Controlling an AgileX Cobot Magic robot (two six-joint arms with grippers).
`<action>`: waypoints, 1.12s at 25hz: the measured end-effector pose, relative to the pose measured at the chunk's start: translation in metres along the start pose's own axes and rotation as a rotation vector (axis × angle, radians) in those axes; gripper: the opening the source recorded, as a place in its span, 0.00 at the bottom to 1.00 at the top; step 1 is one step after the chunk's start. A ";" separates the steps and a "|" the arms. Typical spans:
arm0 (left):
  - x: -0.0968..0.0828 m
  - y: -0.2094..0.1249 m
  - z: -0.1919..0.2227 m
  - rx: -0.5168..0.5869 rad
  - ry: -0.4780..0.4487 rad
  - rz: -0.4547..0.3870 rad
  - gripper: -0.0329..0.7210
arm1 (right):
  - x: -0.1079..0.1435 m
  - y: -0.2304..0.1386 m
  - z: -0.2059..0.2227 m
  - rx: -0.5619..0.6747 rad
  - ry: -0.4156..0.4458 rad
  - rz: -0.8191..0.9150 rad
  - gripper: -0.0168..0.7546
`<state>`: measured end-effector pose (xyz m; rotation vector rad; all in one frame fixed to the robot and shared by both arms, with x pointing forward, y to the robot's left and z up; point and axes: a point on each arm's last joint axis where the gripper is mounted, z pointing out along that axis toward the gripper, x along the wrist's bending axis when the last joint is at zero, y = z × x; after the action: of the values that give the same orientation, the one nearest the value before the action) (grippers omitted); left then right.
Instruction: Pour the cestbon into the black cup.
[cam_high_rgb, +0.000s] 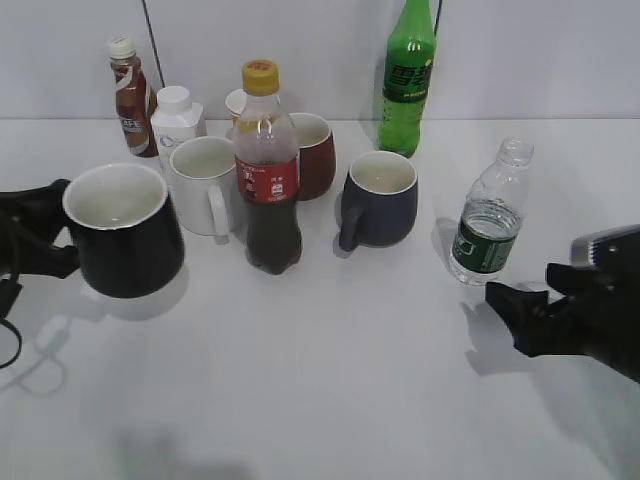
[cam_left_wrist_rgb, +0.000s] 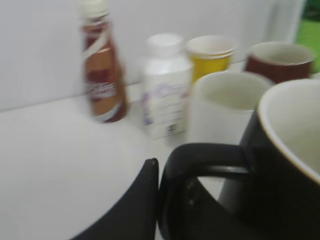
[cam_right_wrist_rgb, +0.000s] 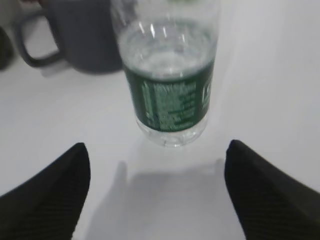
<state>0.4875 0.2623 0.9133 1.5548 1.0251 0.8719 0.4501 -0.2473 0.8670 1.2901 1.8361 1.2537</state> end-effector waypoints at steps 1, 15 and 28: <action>-0.006 0.002 0.001 -0.008 -0.019 0.005 0.12 | -0.001 -0.003 0.007 0.012 0.005 0.002 0.87; -0.041 0.024 0.000 -0.088 -0.115 0.023 0.12 | -0.012 0.040 0.077 -0.121 0.110 -0.054 0.73; -0.098 0.038 0.006 0.205 -0.237 0.083 0.12 | 0.033 0.079 0.054 0.011 0.105 -0.317 0.66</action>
<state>0.4629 0.1653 0.9460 1.8356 0.9047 0.6341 0.5139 -0.1892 0.9191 0.9067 2.0284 1.1563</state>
